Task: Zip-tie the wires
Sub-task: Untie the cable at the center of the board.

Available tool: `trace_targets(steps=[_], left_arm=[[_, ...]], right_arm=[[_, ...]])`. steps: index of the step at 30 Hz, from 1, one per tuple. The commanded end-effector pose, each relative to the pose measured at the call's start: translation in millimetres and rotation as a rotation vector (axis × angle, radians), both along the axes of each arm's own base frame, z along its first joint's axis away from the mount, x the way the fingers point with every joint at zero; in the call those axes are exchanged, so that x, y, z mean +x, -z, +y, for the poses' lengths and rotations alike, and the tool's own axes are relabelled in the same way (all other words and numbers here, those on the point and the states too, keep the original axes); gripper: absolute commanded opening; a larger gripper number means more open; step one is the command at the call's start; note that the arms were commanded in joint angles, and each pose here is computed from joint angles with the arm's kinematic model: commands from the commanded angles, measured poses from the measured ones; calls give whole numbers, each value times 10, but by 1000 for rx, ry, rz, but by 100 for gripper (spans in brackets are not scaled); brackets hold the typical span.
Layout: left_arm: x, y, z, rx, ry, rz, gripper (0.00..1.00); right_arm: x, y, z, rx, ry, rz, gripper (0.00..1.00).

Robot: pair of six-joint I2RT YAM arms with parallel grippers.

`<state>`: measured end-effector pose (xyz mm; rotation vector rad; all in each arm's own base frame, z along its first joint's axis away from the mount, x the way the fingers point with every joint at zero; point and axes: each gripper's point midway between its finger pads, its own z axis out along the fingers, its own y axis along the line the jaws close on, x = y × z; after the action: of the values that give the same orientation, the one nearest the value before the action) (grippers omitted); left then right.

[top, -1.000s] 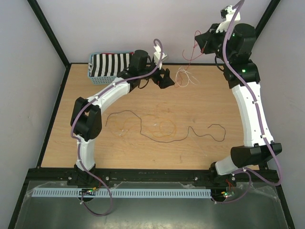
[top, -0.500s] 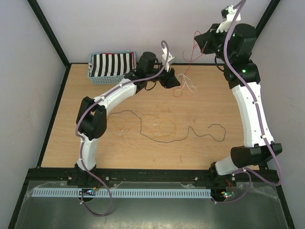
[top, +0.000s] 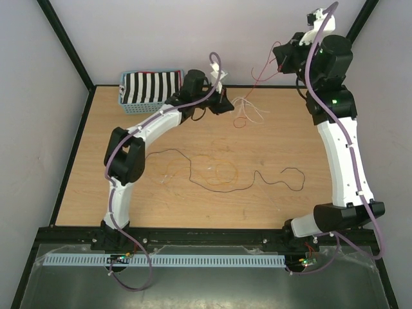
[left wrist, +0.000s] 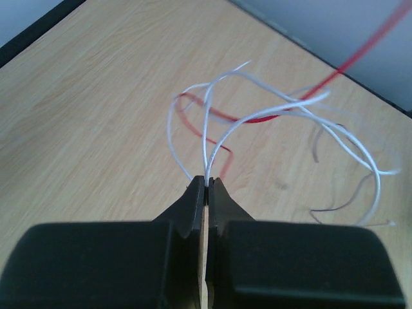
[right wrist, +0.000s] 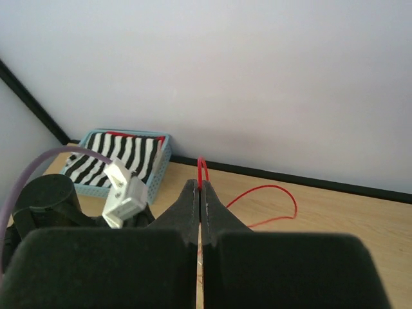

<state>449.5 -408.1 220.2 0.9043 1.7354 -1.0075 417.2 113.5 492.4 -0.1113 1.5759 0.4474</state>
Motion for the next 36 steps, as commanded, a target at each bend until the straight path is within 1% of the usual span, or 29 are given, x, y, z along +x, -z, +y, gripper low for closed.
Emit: trace_targets(steps=[1,5,8,11,14,18,25,27,29,32,36], left_arm=[[462,110,519,25,-204,68,0],[763,276,1277,76,-408,208,0],[900,396,1827,107,-534,294,0],[954,513,2262,154,-626,331,0],[969,601,2583,186,-684,347,0],[974,672,2861,215,-734,364,0],[1021,730,3230,236,-825,385,0],[1008,802,3390,240,-863,419,0],[977,885,3560,231,-899,458,0],[905,1017,3877,230,-967,508,0],[763,1167,4247,217,-1043,575,0]], right_arm=[[-85,-111,-363,-66,182,-38,0],[-153,21,-835,-167,418,3,0],[-273,67,-1164,-229,583,20,0],[-393,135,-1442,-296,725,48,0],[-480,230,-1627,-339,815,81,0],[-526,383,-1729,-362,849,117,0],[-545,675,-1862,-436,910,195,0],[-634,800,-2008,-481,983,240,0],[-744,803,-2152,-479,1035,250,0],[-868,780,-2242,-445,1054,237,0],[-921,849,-2283,-448,1065,252,0]])
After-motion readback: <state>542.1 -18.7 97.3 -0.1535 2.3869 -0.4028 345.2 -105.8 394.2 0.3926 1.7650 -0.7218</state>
